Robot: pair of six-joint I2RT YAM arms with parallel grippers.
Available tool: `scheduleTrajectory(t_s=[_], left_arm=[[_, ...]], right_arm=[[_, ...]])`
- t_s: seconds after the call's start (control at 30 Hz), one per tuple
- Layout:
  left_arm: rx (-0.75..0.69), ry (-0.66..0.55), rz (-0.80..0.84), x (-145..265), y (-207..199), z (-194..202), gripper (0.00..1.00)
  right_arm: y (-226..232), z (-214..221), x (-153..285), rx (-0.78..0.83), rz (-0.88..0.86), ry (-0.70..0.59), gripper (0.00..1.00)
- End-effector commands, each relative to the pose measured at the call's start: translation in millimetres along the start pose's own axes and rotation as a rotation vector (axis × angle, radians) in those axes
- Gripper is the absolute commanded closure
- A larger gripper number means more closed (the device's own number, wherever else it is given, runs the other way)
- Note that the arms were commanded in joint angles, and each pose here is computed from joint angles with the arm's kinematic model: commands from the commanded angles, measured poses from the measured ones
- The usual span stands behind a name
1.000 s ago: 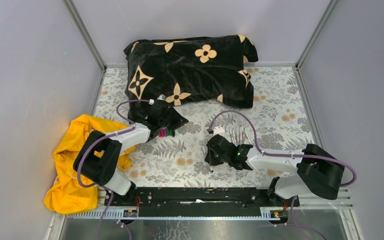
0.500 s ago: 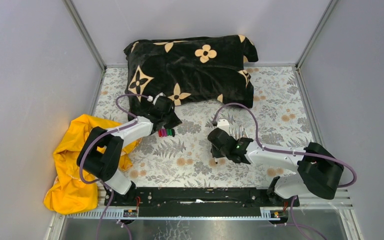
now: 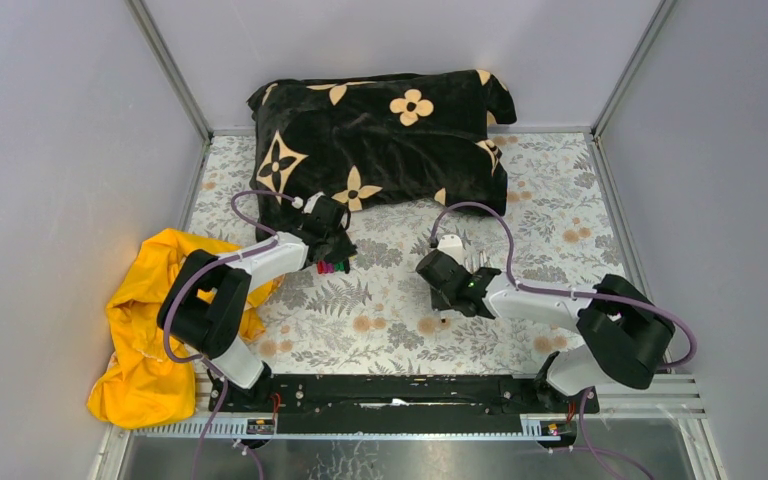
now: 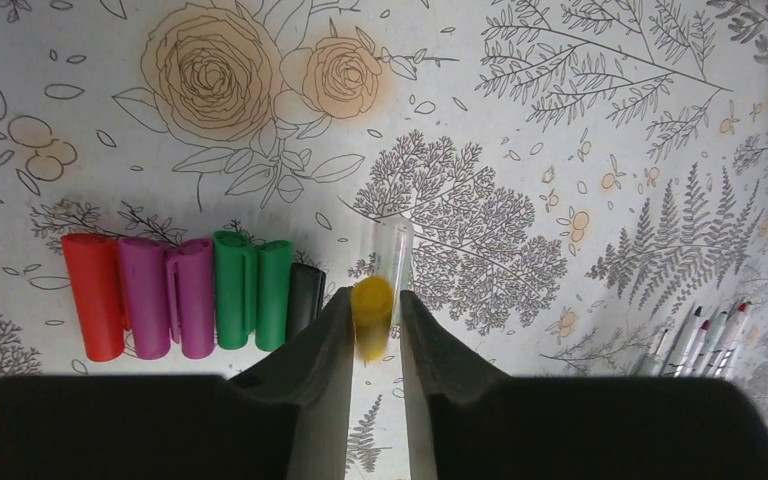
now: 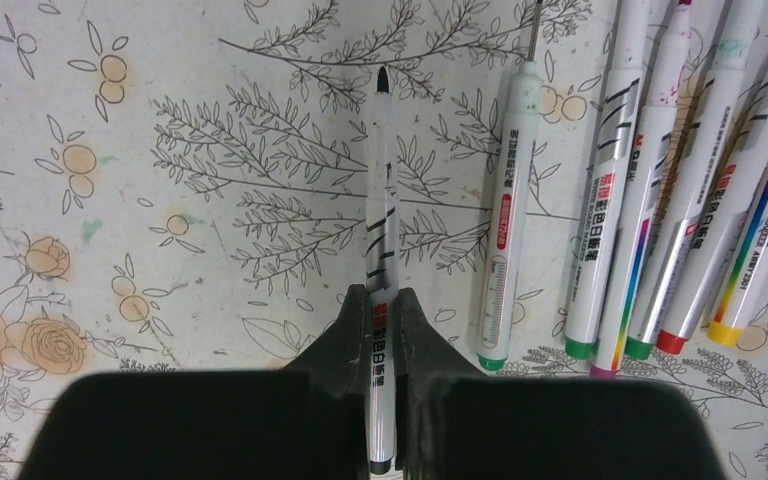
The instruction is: Open the pen caps
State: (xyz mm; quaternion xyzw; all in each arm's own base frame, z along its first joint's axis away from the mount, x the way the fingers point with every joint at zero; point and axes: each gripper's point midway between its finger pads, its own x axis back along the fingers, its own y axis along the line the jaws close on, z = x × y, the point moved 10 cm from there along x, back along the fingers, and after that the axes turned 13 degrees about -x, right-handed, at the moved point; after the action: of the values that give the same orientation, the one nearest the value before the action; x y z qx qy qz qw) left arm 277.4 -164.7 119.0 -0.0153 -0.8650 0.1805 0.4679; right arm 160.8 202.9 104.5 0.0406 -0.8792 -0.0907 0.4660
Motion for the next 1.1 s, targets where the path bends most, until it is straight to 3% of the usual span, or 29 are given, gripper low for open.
scheduleTrajectory(t_s=[0.0, 0.2, 0.43, 0.73, 0.97, 1.03, 1.07], left_arm=[[-0.015, -0.003, -0.035, -3.2, 3.9, 2.4, 0.69], [-0.015, -0.002, -0.034, -3.1, 3.5, 3.0, 0.61], [-0.007, -0.015, -0.023, 2.3, 1.5, 1.0, 0.60], [0.001, -0.073, -0.010, 19.8, -1.6, -6.6, 0.38], [0.011, -0.107, 0.008, 33.5, -2.9, -9.4, 0.29], [0.014, -0.132, 0.006, 42.8, -3.1, -11.6, 0.24], [0.013, -0.150, 0.007, 48.6, -3.5, -13.2, 0.05]], right_arm=[[5.9, -16.8, -2.0, 0.003, 0.016, -0.052, 0.93], [3.7, -18.2, -7.6, 0.018, 0.044, -0.048, 0.85], [-0.3, -20.2, -12.8, 0.030, 0.086, -0.058, 0.82], [-5.1, -23.5, -21.2, 0.064, 0.125, -0.056, 0.65], [-4.5, -28.3, -17.4, 0.067, 0.115, -0.073, 0.57], [-2.4, -33.2, -10.8, 0.071, 0.096, -0.090, 0.52], [-1.2, -36.9, -6.0, 0.073, 0.084, -0.102, 0.50]])
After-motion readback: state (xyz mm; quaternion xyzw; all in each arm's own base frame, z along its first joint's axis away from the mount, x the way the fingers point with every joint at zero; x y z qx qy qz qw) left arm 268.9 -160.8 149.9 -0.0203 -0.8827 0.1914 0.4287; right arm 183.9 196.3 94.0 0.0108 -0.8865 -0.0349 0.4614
